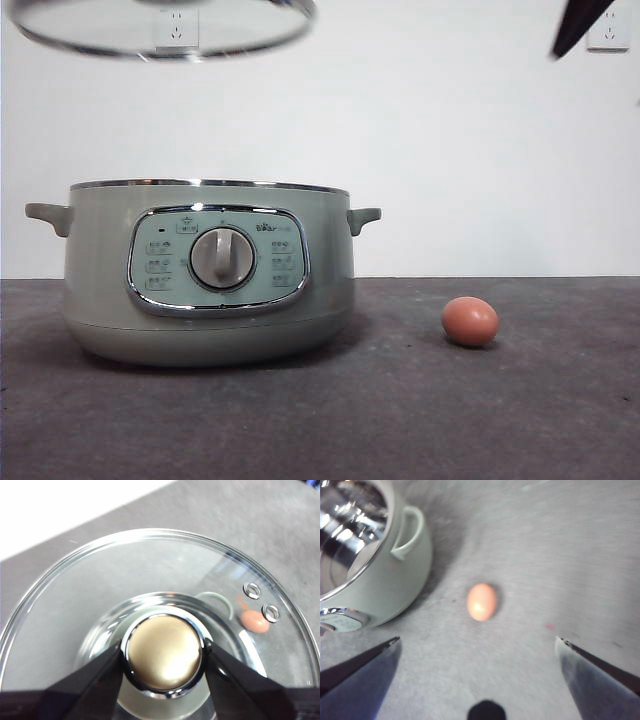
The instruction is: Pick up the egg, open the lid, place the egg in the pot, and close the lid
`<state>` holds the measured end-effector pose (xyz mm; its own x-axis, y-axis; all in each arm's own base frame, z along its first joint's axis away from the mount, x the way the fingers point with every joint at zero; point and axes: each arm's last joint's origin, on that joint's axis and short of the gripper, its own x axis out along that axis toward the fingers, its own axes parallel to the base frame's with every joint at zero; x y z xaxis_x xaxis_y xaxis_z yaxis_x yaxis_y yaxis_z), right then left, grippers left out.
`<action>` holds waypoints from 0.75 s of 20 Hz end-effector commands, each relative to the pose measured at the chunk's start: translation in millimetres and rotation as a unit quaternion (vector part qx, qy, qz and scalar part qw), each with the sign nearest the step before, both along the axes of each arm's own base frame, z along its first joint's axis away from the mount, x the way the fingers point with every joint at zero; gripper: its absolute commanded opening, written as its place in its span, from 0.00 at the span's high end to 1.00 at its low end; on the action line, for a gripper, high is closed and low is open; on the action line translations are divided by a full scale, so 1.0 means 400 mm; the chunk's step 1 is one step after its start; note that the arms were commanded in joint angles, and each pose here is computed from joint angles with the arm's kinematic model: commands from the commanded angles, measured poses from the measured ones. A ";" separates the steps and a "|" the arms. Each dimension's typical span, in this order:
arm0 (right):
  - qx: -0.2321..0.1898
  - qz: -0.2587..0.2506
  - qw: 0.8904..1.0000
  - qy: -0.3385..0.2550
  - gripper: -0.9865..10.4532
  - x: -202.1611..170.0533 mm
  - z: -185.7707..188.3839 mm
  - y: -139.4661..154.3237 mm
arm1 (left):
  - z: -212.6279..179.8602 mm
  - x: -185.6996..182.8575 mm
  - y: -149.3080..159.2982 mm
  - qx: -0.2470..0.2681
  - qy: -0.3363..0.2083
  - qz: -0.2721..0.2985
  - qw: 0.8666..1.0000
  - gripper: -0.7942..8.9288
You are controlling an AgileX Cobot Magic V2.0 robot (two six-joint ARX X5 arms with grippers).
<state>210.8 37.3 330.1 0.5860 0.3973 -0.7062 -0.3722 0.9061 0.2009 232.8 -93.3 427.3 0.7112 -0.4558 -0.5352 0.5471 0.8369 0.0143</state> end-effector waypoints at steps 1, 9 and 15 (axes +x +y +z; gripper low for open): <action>-0.002 0.010 1.000 0.019 0.39 0.059 -0.038 0.036 | 0.061 -0.074 0.052 -0.020 -0.045 0.020 0.999 0.93; -0.071 0.041 0.993 0.079 0.39 0.203 -0.220 0.165 | 0.098 -0.271 0.161 -0.013 -0.050 0.083 0.995 0.93; -0.105 0.046 0.989 0.097 0.39 0.254 -0.324 0.216 | 0.097 -0.390 0.186 -0.014 -0.048 0.090 0.995 0.93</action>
